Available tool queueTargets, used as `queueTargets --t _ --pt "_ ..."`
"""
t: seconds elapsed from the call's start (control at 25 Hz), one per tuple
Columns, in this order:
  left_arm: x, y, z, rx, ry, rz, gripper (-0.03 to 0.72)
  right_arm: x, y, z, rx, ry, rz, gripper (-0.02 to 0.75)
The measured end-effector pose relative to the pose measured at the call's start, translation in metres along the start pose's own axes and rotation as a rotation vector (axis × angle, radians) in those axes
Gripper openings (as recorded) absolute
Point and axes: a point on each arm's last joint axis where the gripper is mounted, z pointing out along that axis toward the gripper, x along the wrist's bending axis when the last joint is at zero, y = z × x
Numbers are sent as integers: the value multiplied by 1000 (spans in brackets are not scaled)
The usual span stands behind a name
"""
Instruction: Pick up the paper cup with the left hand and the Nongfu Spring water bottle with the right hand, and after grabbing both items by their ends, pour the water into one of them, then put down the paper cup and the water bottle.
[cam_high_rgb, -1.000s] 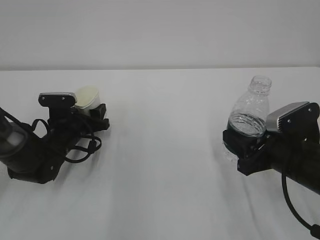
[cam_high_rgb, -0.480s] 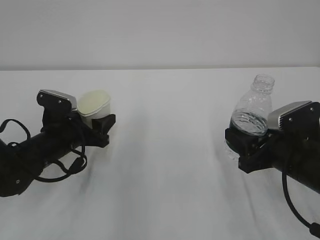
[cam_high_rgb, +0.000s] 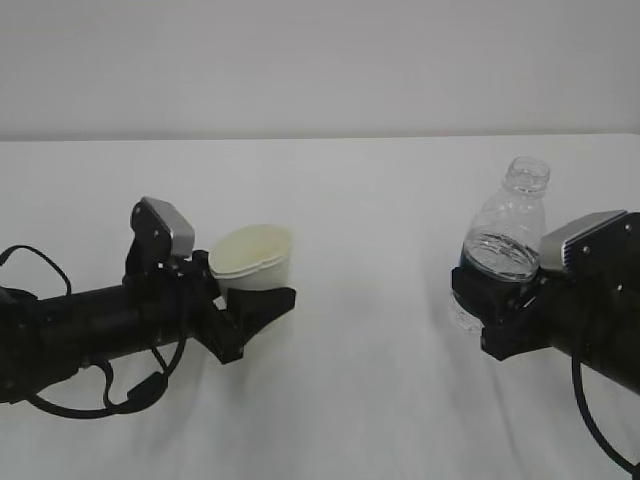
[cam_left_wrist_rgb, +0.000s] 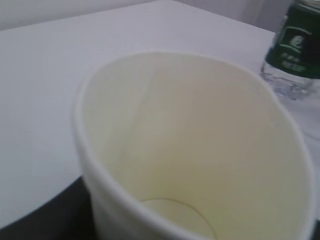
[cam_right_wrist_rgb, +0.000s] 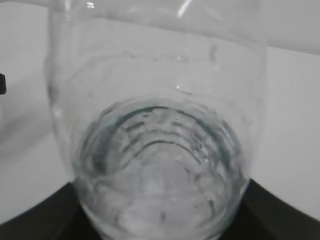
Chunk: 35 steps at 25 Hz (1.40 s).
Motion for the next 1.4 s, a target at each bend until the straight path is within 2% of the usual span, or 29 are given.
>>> queueTargets --t 0.28,0.48,0.96,1.4 --pt "-42 9 28 3 -217 29 457 4 12 -16 -40 -6 -15 448" --pt "-61 17 42 -15 -297 48 457 7 20 -29 -65 -13 -31 448" --pt "-68 32 58 56 -464 58 456 10 29 -53 22 -59 -70 448" --pt "-68 30 61 117 -452 80 456 4 23 -54 118 -115 -118 447"
